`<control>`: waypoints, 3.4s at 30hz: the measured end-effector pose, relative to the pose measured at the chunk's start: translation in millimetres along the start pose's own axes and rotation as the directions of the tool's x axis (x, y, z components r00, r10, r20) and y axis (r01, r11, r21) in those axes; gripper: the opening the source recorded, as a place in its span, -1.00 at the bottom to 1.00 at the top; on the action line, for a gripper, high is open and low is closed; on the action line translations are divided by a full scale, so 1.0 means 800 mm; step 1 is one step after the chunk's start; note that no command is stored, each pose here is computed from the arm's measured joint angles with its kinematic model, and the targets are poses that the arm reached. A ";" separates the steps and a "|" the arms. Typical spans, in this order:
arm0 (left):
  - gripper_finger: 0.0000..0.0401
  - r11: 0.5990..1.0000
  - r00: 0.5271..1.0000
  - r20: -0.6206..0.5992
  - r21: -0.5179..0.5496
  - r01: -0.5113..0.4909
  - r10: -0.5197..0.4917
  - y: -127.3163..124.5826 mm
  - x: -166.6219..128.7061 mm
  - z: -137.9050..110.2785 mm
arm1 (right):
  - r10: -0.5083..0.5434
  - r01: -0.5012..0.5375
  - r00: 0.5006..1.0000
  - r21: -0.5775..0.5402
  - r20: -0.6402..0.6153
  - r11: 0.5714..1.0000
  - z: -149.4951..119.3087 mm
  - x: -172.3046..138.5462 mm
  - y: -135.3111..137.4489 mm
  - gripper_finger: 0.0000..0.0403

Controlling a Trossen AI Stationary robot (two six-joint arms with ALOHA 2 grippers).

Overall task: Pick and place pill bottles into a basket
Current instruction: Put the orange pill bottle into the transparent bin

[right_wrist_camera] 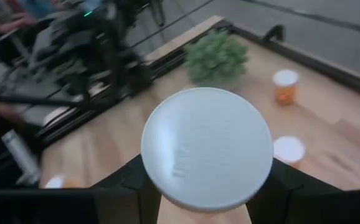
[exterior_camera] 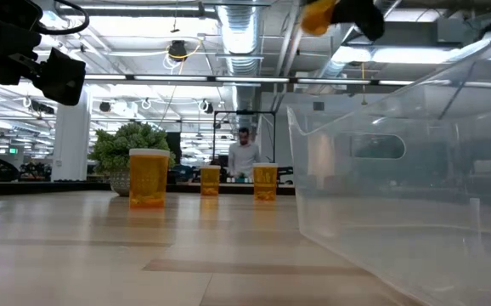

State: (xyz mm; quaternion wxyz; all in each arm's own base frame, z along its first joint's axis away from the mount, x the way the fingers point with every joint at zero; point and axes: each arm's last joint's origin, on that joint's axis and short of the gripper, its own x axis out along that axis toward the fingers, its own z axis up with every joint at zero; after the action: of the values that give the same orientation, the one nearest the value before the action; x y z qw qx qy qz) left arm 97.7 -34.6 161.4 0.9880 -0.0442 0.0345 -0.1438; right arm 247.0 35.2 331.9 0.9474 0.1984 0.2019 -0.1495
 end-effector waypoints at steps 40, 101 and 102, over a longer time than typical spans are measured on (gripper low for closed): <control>0.21 1.000 1.000 0.000 0.000 0.000 0.000 0.000 0.000 0.000 | 0.292 -0.350 0.926 -0.257 -0.239 0.901 -0.228 -0.090 0.131 -0.15; 0.21 1.000 1.000 -0.001 0.000 0.000 0.000 0.000 0.000 0.000 | 0.218 -0.310 0.922 -0.273 -0.319 0.911 -0.282 0.044 0.160 -0.16; 0.21 1.000 1.000 0.000 0.000 0.000 0.000 0.000 0.000 0.000 | 0.222 -0.314 0.922 -0.278 -0.317 0.908 -0.278 0.046 0.162 -0.16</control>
State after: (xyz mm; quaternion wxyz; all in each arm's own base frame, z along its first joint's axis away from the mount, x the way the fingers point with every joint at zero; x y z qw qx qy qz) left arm 97.7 -34.6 161.4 0.9880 -0.0441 0.0344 -0.1440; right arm 254.1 238.2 169.7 0.9406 0.0853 0.3253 0.0477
